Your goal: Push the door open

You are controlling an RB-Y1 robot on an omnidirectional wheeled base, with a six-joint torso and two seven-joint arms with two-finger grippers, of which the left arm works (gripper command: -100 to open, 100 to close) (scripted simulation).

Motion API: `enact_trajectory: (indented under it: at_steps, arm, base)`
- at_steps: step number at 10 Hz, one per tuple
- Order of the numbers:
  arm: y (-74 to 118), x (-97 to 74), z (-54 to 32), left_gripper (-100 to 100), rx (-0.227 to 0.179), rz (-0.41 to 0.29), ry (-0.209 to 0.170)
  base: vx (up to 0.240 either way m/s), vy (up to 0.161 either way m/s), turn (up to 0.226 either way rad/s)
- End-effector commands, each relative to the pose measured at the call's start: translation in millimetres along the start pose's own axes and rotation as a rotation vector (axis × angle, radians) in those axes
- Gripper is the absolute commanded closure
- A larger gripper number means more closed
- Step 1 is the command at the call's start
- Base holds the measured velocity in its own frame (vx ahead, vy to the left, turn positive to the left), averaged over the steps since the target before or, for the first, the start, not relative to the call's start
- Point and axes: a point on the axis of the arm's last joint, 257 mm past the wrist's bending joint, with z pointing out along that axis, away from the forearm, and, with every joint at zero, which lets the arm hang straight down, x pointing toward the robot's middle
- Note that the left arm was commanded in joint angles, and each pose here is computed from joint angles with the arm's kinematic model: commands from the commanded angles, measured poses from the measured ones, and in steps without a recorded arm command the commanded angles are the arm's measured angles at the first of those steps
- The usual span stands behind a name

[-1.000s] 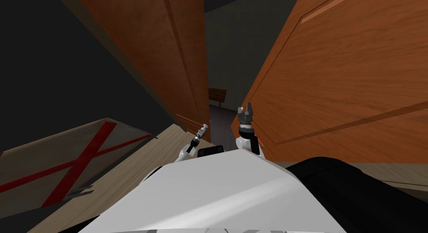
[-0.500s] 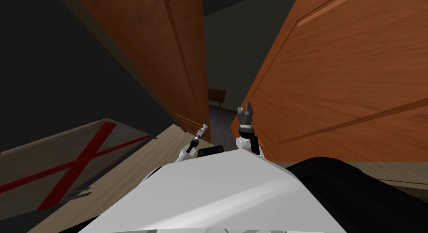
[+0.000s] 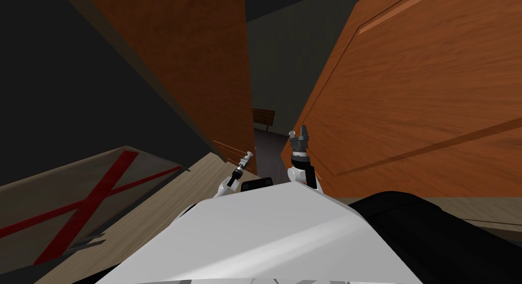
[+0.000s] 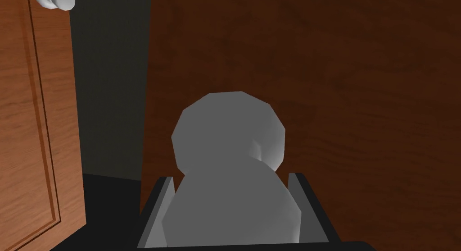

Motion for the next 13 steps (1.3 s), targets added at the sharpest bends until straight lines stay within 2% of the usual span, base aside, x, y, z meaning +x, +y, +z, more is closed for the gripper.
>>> enact_trajectory:
  at_steps: [1,2,10,11,13]
  arm:
    - [3.0,-5.7,1.8,100,-0.010,-0.057,-0.016]
    - [3.0,-5.7,1.8,100,-0.010,-0.064,-0.016]
    - [16.6,-11.5,-0.2,100,-0.057,-0.309,-0.047]
    - [16.6,-11.5,-0.2,100,-0.056,-0.313,-0.047]
    - [21.8,-13.6,-1.3,100,-0.073,-0.389,-0.060]
  base:
    - [0.032,-0.026,-0.026]
    - [0.030,-0.018,-0.008]
    - [0.030,-0.019,-0.022]
    - [0.027,-0.011,-0.014]
    - [0.032,-0.022,-0.036]
